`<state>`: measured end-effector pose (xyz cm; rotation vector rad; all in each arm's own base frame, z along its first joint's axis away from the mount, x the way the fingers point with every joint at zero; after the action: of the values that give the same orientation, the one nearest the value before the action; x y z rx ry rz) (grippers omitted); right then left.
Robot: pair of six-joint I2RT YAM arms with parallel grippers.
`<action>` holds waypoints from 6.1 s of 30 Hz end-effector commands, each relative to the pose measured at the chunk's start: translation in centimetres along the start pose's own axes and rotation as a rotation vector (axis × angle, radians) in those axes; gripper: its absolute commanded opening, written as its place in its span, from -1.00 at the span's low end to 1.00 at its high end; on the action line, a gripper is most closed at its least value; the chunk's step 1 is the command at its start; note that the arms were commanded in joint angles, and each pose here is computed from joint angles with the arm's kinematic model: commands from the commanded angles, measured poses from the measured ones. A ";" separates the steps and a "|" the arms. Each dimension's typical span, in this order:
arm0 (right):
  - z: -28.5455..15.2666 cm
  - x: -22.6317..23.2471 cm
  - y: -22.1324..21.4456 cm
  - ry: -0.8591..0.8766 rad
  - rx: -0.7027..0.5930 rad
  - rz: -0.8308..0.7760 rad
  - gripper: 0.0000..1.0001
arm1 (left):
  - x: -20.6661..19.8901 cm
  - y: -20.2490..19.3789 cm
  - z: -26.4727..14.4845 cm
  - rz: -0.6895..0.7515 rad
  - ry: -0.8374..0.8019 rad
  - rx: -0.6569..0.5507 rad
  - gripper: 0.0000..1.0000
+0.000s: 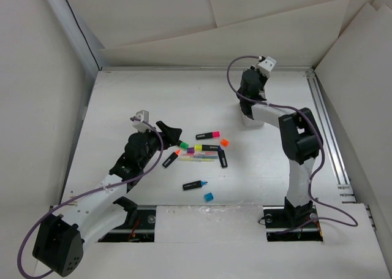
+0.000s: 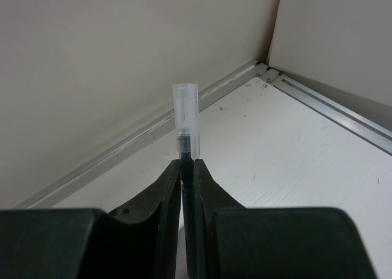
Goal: Sort the stationery into containers
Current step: Place the pen in the storage box, then pick up the pen from the center of the board.
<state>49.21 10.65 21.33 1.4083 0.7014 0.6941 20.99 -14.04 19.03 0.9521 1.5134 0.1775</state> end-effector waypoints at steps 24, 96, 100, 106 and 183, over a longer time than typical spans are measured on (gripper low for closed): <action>-2.6 1.0 0.8 -0.011 -0.019 0.025 -0.53 | -1.2 1.2 -0.5 0.009 -0.060 -0.051 0.28; -36.2 0.3 -8.8 1.352 0.679 -0.519 -0.18 | -0.3 3.4 -1.4 0.019 0.081 -0.221 0.35; -36.5 0.2 -9.1 1.372 0.698 -0.524 -0.18 | -0.5 3.6 -1.6 0.016 0.067 -0.232 0.35; -36.4 0.3 -9.4 1.360 0.698 -0.533 -0.18 | -0.6 3.5 -1.6 0.016 0.060 -0.224 0.35; -20.0 -1.6 10.1 0.662 0.159 0.210 -0.88 | -1.1 2.3 -1.0 0.013 -0.013 -0.132 0.32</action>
<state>29.25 25.80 24.03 1.3202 1.6381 1.2086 20.70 -12.20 20.12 0.8654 1.5334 0.3208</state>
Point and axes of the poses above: each gripper's point midway between its finger pads, its own z axis out along the fingers, its own x axis along the line the jaws close on, y = z × x, the point moved 8 cm from there along -z, back along the fingers, and after that the axes turned 9 degrees about -z, right-handed, at the moved point
